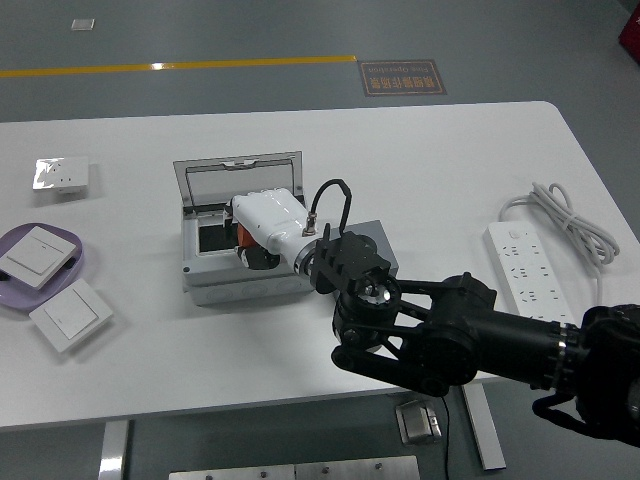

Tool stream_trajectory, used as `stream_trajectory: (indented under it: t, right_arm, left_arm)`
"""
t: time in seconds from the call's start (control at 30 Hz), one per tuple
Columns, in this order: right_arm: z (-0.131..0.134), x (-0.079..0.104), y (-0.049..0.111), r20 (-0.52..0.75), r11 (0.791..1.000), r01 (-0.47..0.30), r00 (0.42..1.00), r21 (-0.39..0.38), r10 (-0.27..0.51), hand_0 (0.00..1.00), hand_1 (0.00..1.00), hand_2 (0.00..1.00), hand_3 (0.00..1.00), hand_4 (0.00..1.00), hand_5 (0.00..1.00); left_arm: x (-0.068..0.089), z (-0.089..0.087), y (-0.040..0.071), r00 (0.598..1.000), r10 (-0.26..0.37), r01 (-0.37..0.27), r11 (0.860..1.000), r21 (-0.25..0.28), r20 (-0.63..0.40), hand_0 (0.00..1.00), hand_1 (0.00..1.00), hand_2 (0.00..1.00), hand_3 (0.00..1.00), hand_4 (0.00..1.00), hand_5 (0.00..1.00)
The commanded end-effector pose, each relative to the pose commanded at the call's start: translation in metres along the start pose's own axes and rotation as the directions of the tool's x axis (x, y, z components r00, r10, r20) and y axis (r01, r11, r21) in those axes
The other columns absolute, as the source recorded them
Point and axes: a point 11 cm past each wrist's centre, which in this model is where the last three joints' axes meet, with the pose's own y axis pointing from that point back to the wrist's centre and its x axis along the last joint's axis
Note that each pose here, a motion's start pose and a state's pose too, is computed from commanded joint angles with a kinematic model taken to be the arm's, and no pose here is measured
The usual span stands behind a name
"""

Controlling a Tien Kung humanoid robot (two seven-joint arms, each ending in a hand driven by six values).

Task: Pick up the cylinder from the cube,place it in the box,flap close box

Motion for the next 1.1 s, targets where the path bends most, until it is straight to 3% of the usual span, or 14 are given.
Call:
stream_trajectory:
  t: [0.17,0.2,0.37,0.4,0.73,0.93,1.1]
  right_arm:
    - [-0.001,0.004,0.0,0.01,1.0,-0.028,1.0,0.01,0.028,0.644,0.617,0.614,0.636,0.281,0.017]
    - [0.0,0.004,0.0,0.009,0.999,-0.032,0.999,0.009,0.032,0.892,0.806,0.812,0.849,0.668,0.394]
    - [0.002,0.006,-0.001,0.017,0.999,-0.041,0.999,0.002,0.041,0.892,0.806,0.812,0.849,0.668,0.394]
    - [0.002,0.007,-0.001,0.022,0.999,-0.043,0.999,0.001,0.043,0.953,0.844,0.841,0.885,0.74,0.391]
    - [0.004,0.006,-0.001,0.091,0.999,-0.049,0.995,-0.002,0.049,0.956,0.842,0.835,0.884,0.778,0.39]
    - [-0.008,0.01,0.005,0.27,0.996,-0.077,0.961,0.055,0.059,0.943,0.828,0.817,0.877,0.774,0.376]
    - [-0.011,0.023,0.017,0.44,0.99,-0.106,0.896,0.098,0.053,0.931,0.815,0.803,0.862,0.771,0.363]
  left_arm:
    - [-0.001,0.0,0.0,1.0,-0.001,0.001,1.0,-0.001,0.001,0.628,0.656,0.654,0.692,0.762,0.237]
    - [-0.001,0.0,0.0,1.0,-0.001,0.001,1.0,0.0,0.001,0.627,0.656,0.654,0.69,0.759,0.237]
    - [-0.002,-0.001,0.0,1.0,-0.003,0.003,1.0,0.002,0.003,0.627,0.656,0.654,0.69,0.759,0.237]
    - [-0.002,-0.001,0.0,1.0,-0.003,0.003,1.0,0.002,0.003,0.628,0.656,0.654,0.69,0.758,0.237]
    - [-0.002,-0.001,0.0,1.0,-0.002,0.002,1.0,0.003,0.001,0.627,0.656,0.653,0.689,0.757,0.237]
    - [-0.004,-0.001,0.0,1.0,-0.007,0.007,1.0,0.003,0.0,0.622,0.656,0.653,0.689,0.757,0.238]
    - [-0.006,-0.004,-0.001,1.0,-0.01,0.01,1.0,0.008,-0.001,0.622,0.656,0.653,0.689,0.757,0.238]
